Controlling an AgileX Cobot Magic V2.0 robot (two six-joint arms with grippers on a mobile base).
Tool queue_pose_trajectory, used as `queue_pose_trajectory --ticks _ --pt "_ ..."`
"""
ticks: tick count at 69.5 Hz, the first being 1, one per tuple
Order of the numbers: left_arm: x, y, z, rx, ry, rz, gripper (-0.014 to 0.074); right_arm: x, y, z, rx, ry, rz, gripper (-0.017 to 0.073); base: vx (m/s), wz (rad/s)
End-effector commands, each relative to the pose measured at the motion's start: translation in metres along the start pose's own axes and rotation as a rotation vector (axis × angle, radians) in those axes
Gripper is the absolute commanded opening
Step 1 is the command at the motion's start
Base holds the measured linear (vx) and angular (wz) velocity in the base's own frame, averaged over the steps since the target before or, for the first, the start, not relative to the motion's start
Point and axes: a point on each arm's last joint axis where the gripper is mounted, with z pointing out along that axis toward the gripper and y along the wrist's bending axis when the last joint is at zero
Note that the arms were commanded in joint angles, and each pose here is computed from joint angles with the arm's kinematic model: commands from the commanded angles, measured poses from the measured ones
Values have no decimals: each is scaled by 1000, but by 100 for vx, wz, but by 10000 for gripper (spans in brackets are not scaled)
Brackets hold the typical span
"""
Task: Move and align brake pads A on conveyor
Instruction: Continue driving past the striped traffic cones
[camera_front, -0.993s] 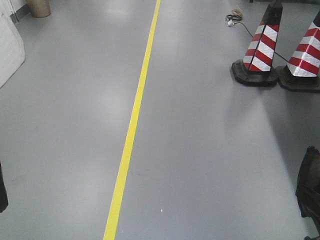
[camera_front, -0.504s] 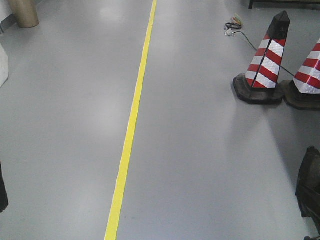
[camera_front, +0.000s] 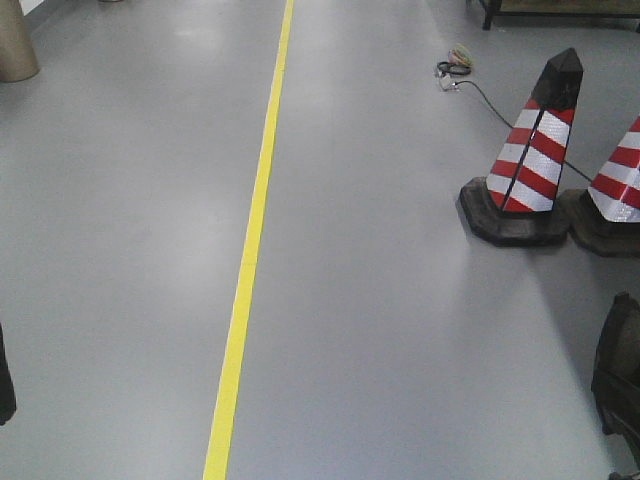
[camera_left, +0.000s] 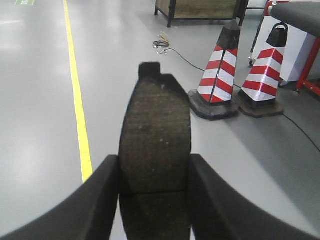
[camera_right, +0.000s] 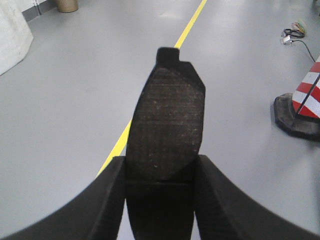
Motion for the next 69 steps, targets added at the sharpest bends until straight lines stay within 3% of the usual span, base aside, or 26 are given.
queue_pose_trajectory --ticks 1,69 --pt "-17 -3 -3 32 -114 3 73 -19 -1 -4 8 -126 -8 -3 51 -9" --pt "-17 -3 -3 32 -114 3 73 -19 -1 -4 8 -126 -8 -3 48 -7"
